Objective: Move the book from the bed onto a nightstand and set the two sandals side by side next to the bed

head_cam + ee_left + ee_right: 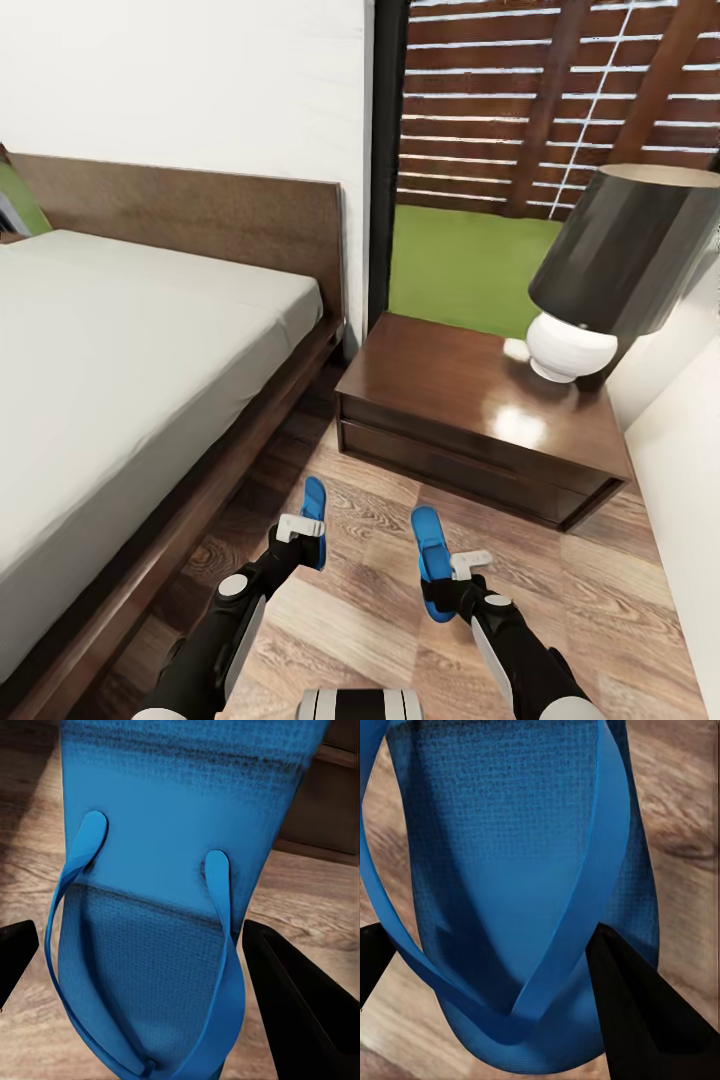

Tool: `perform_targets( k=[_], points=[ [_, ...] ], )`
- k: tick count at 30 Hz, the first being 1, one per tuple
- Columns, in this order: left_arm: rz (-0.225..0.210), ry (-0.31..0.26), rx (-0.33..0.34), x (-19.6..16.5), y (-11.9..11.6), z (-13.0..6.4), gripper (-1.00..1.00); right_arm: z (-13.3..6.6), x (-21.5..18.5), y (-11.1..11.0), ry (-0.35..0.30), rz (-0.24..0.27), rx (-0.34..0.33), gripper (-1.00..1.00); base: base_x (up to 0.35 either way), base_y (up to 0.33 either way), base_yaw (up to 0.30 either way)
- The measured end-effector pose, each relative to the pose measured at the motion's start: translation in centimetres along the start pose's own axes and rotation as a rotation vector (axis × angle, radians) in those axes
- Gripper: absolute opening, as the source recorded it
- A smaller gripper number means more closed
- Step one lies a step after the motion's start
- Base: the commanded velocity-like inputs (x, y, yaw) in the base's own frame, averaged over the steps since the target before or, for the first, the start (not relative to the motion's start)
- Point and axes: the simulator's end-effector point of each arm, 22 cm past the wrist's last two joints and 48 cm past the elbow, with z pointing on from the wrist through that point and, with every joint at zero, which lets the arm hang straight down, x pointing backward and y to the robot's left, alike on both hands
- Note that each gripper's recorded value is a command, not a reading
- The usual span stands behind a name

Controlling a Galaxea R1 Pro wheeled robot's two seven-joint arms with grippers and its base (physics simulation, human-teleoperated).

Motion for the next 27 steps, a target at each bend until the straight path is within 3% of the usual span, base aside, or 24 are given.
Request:
perform_targets(
  k=[20,27],
  points=[
    [0.006,-0.01,0.0,-0.6,-0.1,-0.25,-1.0,-0.36,-0.65,0.0,-0.012,-0.003,0.001,-1.0,0.0,-0.04,0.001],
    [0.006,-0.01,0.0,-0.59,-0.09,-0.26,-1.0,-0.36,-0.65,0.0,-0.012,-0.003,0.001,-1.0,0.0,0.0,0.198]
  ],
)
